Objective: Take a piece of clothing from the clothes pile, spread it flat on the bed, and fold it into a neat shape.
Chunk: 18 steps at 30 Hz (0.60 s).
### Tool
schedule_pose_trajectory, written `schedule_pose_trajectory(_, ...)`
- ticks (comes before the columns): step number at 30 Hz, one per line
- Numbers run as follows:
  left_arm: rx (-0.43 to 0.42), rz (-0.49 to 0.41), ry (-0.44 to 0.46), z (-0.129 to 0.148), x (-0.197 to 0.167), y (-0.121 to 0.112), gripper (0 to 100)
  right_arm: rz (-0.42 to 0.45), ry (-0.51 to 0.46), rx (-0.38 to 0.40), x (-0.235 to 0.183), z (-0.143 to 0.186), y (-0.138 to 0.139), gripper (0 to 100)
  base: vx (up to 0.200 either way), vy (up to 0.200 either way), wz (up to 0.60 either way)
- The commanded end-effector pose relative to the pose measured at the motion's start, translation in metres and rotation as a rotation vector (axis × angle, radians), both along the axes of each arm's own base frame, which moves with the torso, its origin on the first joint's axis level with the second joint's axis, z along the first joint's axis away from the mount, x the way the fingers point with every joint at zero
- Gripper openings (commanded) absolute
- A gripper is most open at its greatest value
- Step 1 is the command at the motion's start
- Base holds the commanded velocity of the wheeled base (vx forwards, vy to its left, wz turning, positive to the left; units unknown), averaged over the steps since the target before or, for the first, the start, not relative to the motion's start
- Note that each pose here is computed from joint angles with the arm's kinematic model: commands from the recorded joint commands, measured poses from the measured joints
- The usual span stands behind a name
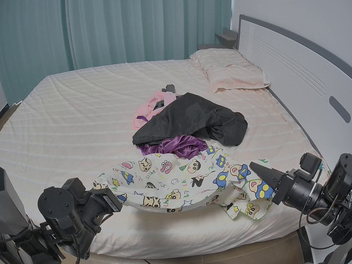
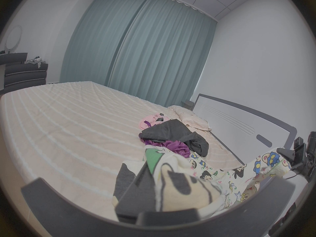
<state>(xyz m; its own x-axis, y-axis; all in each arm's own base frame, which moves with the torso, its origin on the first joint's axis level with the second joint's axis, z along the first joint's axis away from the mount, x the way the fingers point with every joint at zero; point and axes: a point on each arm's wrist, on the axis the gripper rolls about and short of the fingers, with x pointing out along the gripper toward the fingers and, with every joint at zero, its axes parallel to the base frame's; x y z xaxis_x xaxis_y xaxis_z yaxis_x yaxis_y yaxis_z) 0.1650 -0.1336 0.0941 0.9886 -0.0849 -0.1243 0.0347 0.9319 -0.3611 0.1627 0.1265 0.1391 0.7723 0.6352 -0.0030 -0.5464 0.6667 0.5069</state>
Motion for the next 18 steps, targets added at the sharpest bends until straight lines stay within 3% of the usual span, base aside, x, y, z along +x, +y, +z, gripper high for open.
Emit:
schedule_pose_trajectory(1, -0.009, -0.002, -0.011, 0.002, -0.001, 0.000, 0, -0.010, -0.015, 0.003, 0.001, 0.002, -0.002, 0, 0.000, 0.200, 0.00)
schedule_pose_trajectory(8, -0.040, 0.013, -0.047, 0.012, -0.001, 0.001, 0, -0.031, -0.073, 0.041, 0.004, 0.008, -0.004, 0, 0.000, 0.200, 0.00)
schedule_pose_trajectory(18, -0.047, 0.018, -0.053, 0.013, 0.001, 0.000, 0, -0.043, -0.077, 0.043, 0.004, 0.009, -0.004, 0, 0.000, 0.200, 0.00)
